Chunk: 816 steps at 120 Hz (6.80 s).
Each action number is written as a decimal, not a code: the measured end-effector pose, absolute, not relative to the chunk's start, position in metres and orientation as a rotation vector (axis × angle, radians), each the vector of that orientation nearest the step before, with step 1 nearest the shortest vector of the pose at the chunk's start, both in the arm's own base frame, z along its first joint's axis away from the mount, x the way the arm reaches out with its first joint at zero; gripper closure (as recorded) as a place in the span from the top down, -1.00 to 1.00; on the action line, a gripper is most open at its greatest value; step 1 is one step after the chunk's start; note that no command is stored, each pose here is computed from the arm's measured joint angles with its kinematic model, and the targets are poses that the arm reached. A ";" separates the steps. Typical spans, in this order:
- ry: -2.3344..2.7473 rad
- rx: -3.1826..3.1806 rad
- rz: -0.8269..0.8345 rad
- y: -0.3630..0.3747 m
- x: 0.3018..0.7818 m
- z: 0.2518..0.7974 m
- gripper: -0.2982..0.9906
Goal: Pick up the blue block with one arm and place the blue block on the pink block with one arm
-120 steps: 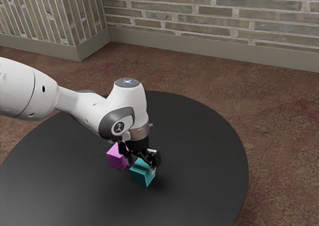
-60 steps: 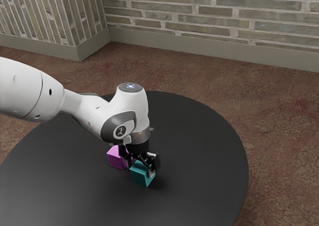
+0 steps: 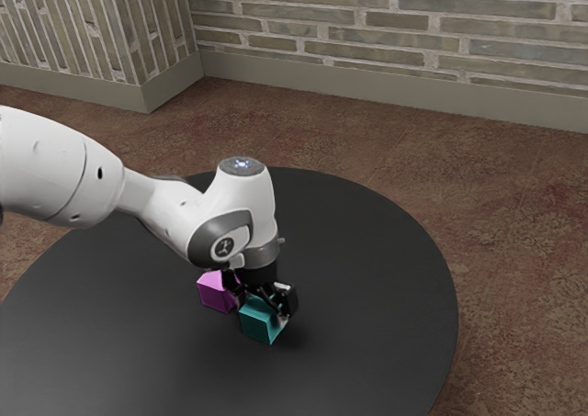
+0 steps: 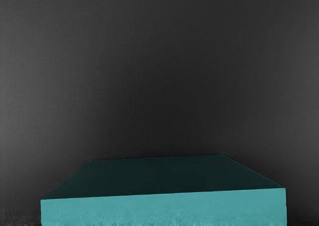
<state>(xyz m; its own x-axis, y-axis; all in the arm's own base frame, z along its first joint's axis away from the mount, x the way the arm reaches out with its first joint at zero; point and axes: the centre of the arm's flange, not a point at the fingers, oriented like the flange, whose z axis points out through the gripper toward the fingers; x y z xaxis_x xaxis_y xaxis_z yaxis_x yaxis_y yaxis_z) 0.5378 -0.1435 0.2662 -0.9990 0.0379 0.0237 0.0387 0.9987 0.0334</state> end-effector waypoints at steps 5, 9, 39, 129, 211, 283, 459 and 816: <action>-3.123 -0.060 -0.051 -0.144 0.538 0.266 0.54; -3.127 -0.060 -0.050 -0.143 0.539 0.266 0.54; -3.137 -0.054 -0.046 -0.142 0.540 0.267 0.54; -3.122 -0.043 -0.051 -0.138 0.539 0.268 0.54; -3.092 -0.037 -0.053 -0.138 0.534 0.266 0.51; -3.087 -0.033 -0.052 -0.138 0.535 0.262 0.18; -3.114 0.155 -0.041 -0.071 0.532 0.365 0.03; -3.136 0.248 -0.108 -0.027 0.555 0.325 0.15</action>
<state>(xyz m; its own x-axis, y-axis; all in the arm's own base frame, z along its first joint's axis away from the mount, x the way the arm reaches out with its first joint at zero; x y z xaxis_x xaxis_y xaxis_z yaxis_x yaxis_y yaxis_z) 0.5545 -0.0275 0.3252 -0.9875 -0.1570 -0.0116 -0.1575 0.9852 0.0679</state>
